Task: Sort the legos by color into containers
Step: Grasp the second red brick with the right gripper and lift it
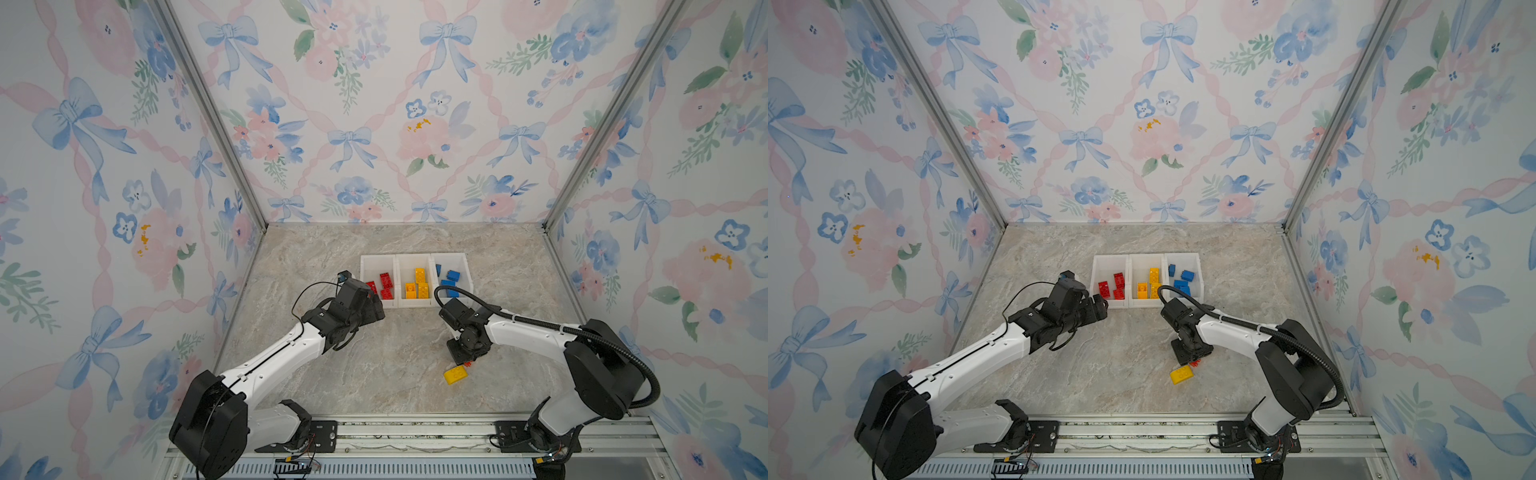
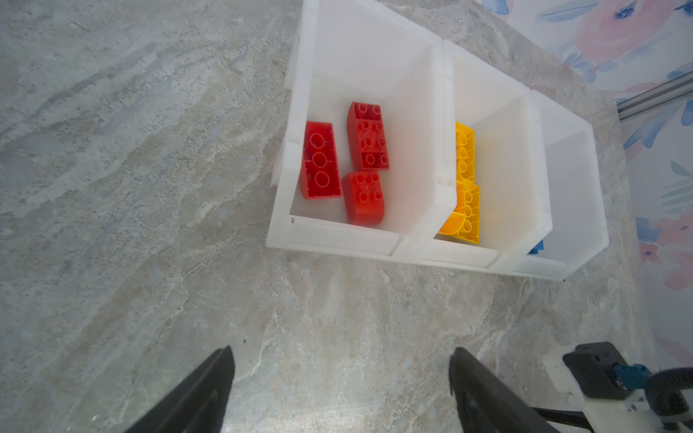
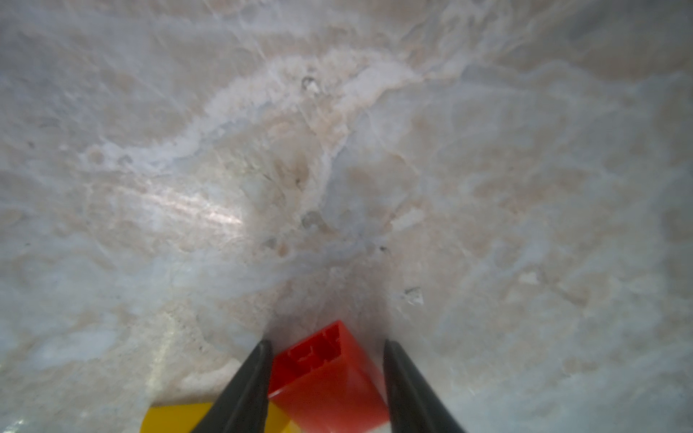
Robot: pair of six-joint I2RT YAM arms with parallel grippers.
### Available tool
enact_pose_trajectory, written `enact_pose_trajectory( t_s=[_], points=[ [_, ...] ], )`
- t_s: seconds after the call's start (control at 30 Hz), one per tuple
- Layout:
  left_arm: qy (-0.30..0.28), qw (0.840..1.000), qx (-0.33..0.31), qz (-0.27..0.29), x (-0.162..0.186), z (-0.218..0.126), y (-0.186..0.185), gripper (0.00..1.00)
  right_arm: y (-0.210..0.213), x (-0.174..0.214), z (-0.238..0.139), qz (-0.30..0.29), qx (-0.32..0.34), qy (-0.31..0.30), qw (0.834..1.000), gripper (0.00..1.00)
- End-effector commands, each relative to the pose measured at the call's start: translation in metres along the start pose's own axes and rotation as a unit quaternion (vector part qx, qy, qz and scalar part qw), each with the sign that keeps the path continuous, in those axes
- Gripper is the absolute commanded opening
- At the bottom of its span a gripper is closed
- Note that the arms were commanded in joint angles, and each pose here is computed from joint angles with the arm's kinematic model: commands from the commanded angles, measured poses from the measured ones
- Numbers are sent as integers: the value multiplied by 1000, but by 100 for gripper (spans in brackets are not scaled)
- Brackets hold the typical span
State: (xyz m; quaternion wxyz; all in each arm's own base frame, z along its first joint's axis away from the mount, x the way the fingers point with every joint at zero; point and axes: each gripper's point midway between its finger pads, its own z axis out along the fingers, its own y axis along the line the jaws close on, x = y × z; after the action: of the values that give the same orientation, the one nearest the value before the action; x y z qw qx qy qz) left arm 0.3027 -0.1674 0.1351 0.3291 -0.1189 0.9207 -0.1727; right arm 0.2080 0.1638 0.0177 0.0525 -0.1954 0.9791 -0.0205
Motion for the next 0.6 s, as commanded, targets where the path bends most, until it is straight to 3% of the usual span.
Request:
enact_pose_trajectory(
  t_s=[0.0, 0.27, 0.57],
  points=[
    [-8, 1000, 7, 11, -7, -1, -8, 92, -7, 28, 5, 1, 19, 40, 999, 50],
    [-8, 1000, 9, 8, -8, 0, -9, 92, -7, 27, 3, 2, 23, 35, 999, 38],
    [-13, 1000, 10, 5, -9, -2, -9, 92, -8, 12, -7, 3, 29, 13, 999, 31]
  ],
)
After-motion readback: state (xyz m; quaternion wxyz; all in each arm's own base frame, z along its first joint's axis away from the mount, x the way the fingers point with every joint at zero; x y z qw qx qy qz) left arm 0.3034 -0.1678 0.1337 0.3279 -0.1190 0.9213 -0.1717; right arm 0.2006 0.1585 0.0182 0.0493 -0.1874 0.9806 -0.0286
